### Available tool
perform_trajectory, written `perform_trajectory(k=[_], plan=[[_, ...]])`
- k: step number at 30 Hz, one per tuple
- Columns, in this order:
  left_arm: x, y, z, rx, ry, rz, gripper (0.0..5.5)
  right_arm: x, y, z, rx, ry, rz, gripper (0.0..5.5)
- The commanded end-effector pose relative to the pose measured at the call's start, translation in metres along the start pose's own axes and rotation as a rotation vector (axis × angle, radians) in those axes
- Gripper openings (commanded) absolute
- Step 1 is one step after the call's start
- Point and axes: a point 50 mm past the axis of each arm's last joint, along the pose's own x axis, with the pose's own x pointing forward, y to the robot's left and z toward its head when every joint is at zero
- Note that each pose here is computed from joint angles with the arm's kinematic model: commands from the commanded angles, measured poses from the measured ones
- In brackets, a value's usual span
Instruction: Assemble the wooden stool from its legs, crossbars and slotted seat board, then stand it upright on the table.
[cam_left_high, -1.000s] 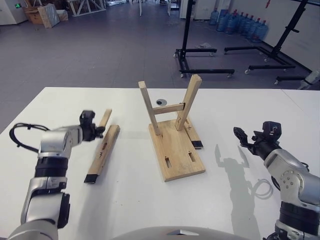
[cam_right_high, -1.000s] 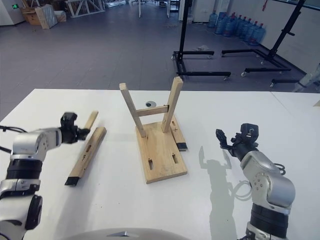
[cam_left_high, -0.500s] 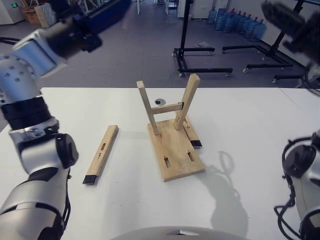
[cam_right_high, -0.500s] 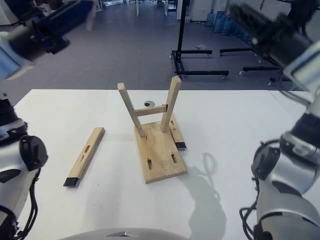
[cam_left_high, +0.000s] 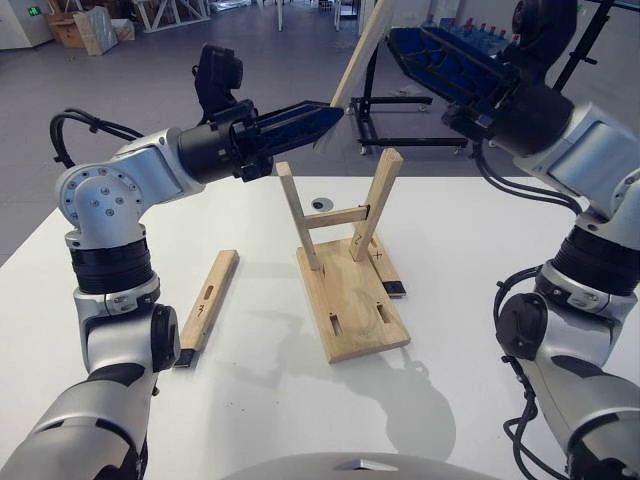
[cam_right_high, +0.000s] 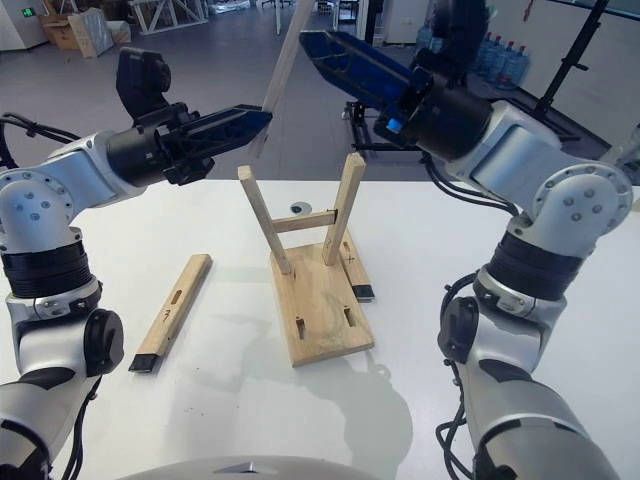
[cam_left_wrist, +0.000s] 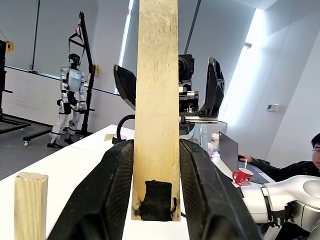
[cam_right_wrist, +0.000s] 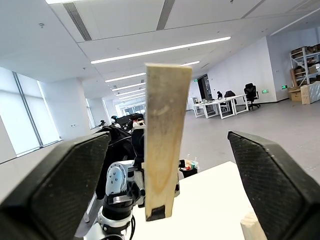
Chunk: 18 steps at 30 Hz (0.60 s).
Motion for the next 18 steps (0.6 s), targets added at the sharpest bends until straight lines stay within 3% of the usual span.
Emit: perform_trajectory(k=[1, 11, 18], plan=[[0.005, -0.005, -0.006, -0.023, 0.018, -0.033, 1.28, 0.013, 0.001, 0.001, 0.022, -0.019, 0.015, 4.36], [0.009, 0.006, -0.016, 0.203, 0.042, 0.232, 1.28, 0.006, 0.016, -0.005, 0.043, -0.097, -0.038, 4.36], [0.022, 0.005, -0.035, 0.529, 0.025, 0.421, 1.28, 0.027, -0.002, -0.02, 0.038, -0.128, -0.343, 4.36]])
